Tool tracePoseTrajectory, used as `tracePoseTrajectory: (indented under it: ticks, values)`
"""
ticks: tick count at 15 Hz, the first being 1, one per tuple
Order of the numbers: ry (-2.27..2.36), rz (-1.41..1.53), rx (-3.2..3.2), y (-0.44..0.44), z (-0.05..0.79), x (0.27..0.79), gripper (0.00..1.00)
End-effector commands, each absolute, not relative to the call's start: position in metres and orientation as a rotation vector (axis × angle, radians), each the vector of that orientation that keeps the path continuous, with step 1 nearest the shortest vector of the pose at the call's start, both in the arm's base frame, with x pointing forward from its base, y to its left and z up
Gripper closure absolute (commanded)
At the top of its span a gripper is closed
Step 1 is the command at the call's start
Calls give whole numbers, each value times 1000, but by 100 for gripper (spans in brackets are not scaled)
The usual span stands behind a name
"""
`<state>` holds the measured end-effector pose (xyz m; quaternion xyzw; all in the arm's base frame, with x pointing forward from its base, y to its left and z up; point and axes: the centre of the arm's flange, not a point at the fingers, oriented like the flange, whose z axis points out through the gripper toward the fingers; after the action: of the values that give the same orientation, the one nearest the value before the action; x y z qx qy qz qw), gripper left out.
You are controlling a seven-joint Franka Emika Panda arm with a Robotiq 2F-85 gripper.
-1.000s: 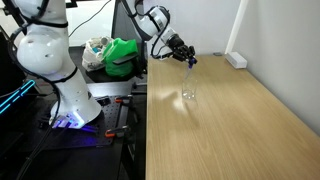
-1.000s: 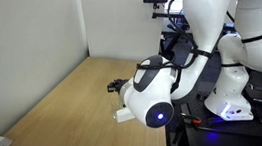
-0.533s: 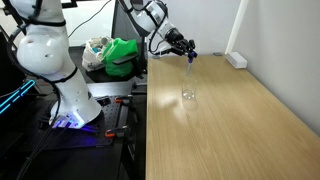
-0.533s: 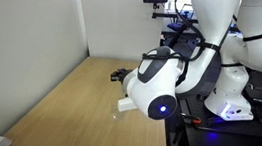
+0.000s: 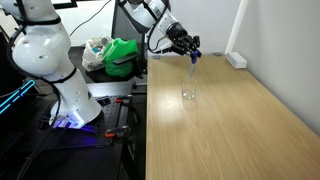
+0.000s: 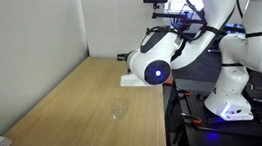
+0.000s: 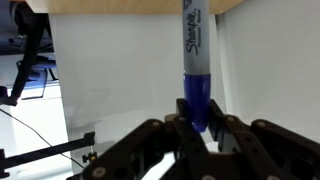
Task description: Remove the blue marker from the glass cup
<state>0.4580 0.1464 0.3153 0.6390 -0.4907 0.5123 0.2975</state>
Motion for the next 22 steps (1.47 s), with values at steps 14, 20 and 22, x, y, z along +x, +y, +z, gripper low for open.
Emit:
tracePoseTrajectory:
  ticks: [14, 20, 22]
  values:
    - [-1670, 1215, 2069, -38, 373, 480, 94]
    - [-1697, 1118, 2274, -64, 362, 488, 94]
    - [-1708, 1079, 2326, -71, 354, 491, 94]
